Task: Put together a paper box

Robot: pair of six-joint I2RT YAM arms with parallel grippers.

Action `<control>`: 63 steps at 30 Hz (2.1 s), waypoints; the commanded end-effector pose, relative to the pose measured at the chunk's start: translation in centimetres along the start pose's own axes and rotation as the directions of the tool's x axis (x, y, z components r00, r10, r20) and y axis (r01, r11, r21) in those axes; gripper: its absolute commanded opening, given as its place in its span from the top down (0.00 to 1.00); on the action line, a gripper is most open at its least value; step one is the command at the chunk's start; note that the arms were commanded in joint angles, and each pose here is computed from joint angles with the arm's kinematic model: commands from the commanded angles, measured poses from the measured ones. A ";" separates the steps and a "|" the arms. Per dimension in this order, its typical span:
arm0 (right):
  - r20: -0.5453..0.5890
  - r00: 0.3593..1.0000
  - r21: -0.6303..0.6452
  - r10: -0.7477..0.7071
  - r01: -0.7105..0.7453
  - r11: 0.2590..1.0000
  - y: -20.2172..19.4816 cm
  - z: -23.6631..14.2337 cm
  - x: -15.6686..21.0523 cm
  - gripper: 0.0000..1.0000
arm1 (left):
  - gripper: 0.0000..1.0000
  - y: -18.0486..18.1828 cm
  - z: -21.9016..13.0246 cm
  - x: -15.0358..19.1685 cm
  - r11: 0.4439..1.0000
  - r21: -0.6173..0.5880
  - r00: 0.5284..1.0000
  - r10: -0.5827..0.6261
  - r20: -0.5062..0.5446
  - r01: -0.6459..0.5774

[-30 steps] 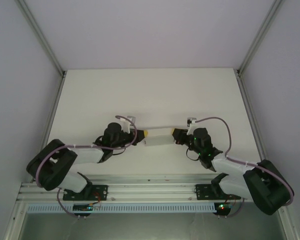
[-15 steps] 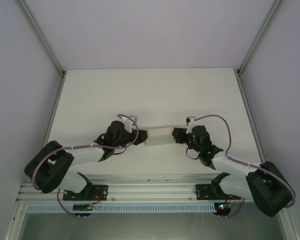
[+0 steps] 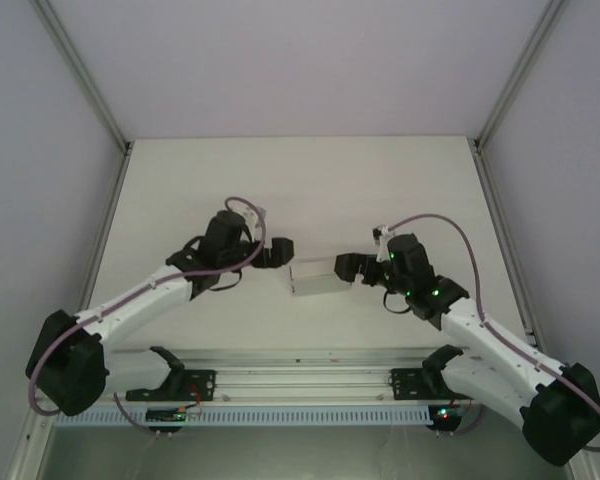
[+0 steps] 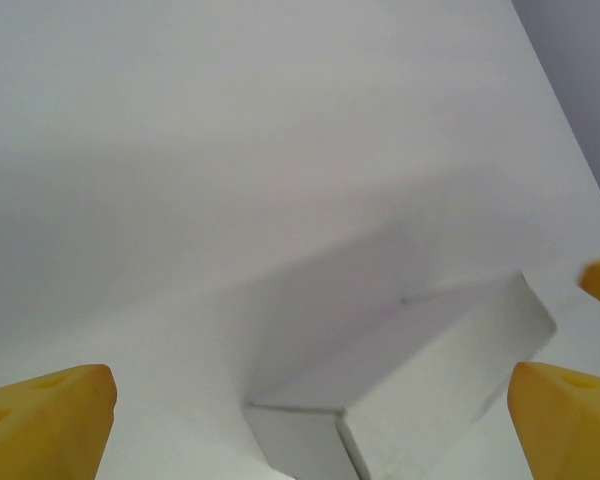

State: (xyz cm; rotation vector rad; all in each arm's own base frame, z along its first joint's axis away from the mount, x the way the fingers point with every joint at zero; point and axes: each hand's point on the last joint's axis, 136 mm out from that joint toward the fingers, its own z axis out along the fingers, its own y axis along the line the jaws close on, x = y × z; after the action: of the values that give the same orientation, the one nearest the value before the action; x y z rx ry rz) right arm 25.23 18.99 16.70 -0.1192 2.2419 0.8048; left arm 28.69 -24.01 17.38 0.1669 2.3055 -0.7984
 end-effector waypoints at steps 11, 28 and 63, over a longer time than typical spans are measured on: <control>-0.111 0.301 -0.463 -0.947 0.827 0.318 5.3 1.8 2.5 0.01 | 0.00 11.8 -5.2 -2.1 0.907 -0.405 0.993 -0.111 0.037 0.117; -0.342 -0.086 -0.686 -0.936 0.704 0.186 1.4 8.8 7.2 0.20 | 0.00 13.7 -6.6 -0.2 0.881 -0.455 0.991 -0.122 0.054 0.133; -0.331 -0.176 0.004 -0.927 0.982 -0.188 -0.1 19.6 -0.5 0.33 | 0.00 14.1 -8.1 -0.5 0.864 -0.475 0.985 -0.121 0.124 0.166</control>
State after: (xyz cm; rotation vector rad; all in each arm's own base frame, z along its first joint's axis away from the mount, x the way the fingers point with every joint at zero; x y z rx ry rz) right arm 38.92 29.98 7.01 -1.6947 1.5068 -0.5805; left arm 29.12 -8.50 15.46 -0.2361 2.3748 -0.2850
